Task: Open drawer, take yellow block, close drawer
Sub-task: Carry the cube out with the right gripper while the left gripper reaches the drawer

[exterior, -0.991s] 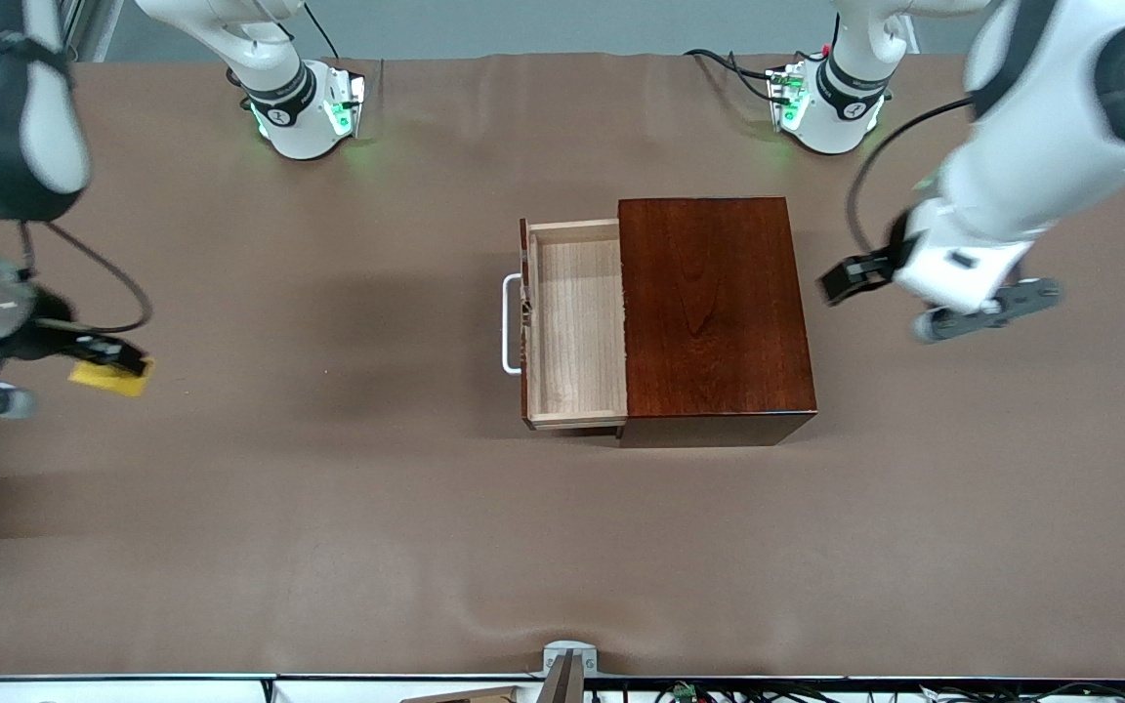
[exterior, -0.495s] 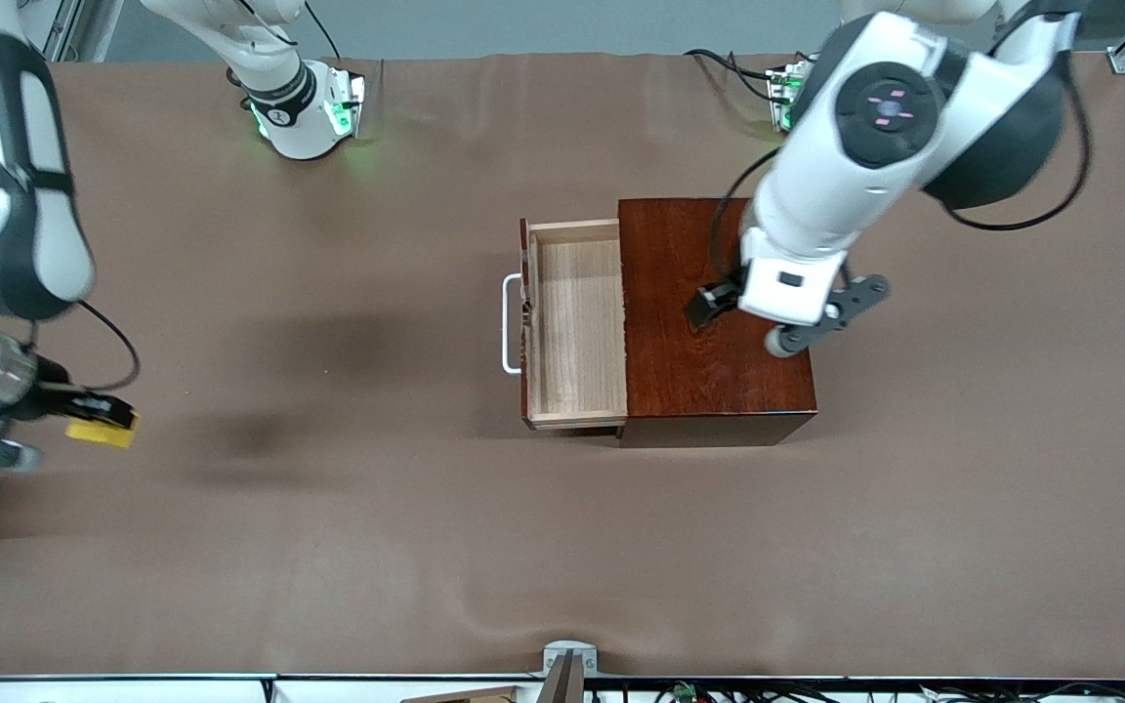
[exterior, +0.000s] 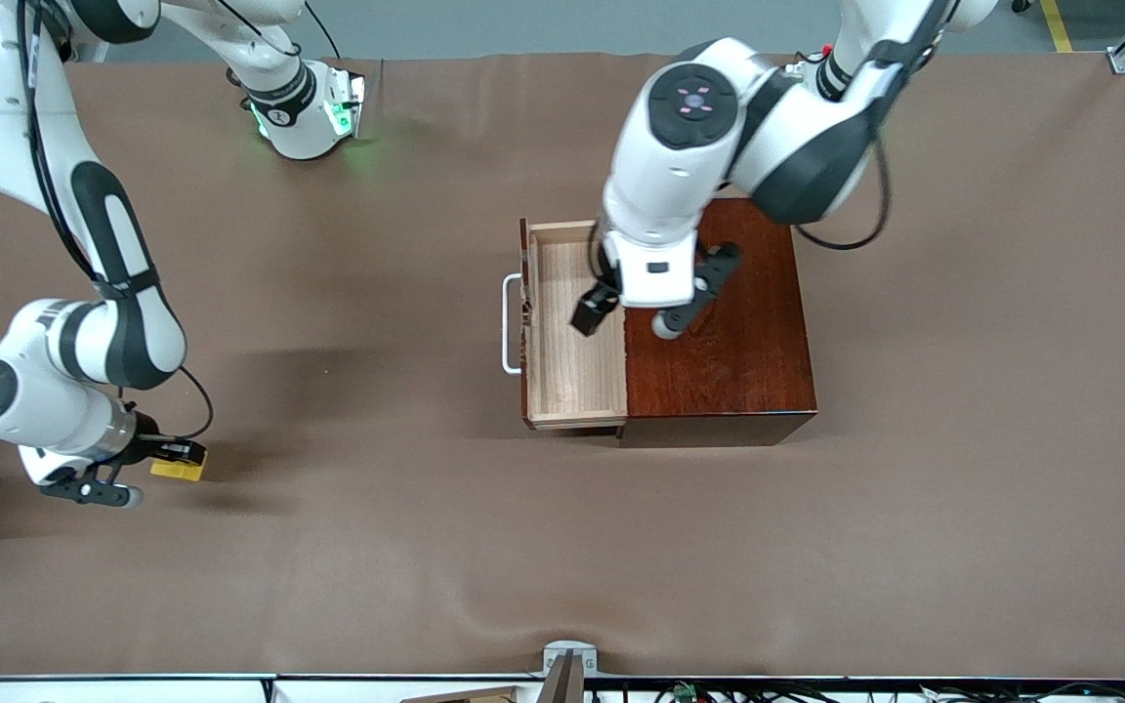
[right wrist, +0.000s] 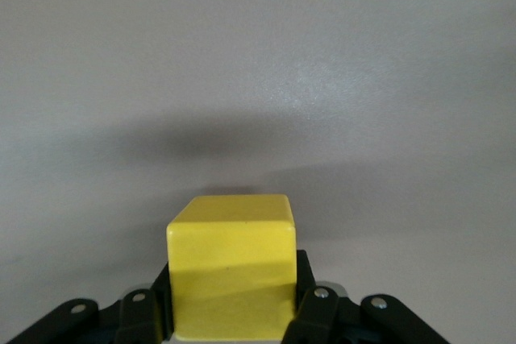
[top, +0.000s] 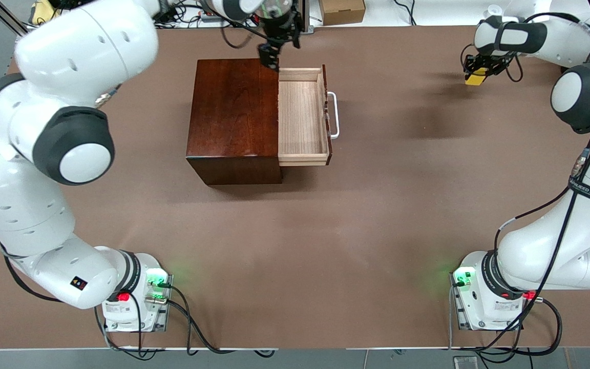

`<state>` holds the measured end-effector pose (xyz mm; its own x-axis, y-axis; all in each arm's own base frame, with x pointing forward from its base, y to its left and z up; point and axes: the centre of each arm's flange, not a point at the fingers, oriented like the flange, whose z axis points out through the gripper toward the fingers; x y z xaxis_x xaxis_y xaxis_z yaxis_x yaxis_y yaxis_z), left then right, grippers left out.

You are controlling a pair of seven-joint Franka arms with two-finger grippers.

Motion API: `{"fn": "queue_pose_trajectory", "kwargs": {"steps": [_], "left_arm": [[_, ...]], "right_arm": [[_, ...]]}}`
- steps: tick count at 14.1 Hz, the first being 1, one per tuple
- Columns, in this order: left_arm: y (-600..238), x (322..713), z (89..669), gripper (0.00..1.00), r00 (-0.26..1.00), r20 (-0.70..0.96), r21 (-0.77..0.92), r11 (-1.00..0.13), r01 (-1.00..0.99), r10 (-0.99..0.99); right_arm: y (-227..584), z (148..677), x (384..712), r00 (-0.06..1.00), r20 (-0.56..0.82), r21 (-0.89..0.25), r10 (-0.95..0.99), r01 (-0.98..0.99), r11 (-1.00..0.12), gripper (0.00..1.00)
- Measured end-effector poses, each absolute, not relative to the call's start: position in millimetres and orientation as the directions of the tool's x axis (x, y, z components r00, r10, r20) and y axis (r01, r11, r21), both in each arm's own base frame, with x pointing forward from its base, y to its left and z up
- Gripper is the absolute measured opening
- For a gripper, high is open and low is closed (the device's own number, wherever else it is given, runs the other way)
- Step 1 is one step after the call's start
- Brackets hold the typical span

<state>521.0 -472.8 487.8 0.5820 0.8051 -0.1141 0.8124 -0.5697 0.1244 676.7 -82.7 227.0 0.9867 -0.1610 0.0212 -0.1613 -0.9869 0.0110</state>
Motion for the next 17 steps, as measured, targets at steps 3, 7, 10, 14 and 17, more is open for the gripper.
{"fn": "queue_pose_trajectory", "kwargs": {"steps": [3,7,10,14,17], "left_arm": [[-508,508,481,1.00,0.424,-0.168,0.162,-0.400,0.902,0.890],[-550,494,450,1.00,0.190,-0.210,0.135,-0.164,0.977,0.959],[-576,483,418,1.00,0.086,-0.217,0.117,-0.062,0.991,0.972],[-596,479,402,1.00,0.064,-0.242,0.122,-0.035,0.992,0.968],[-598,480,396,1.00,0.055,-0.250,0.109,-0.028,0.994,0.967]], "right_arm": [[-84,211,677,0.989,0.029,0.012,-0.144,-0.145,-0.989,0.56],[-88,202,678,0.992,0.043,0.015,-0.121,-0.122,-0.992,0.56],[-89,197,677,0.992,0.037,0.015,-0.120,-0.120,-0.993,0.56],[-89,190,677,0.992,0.034,0.016,-0.120,-0.121,-0.993,0.59],[-89,197,682,0.994,0.048,0.016,-0.102,-0.103,-0.995,0.74]]}}
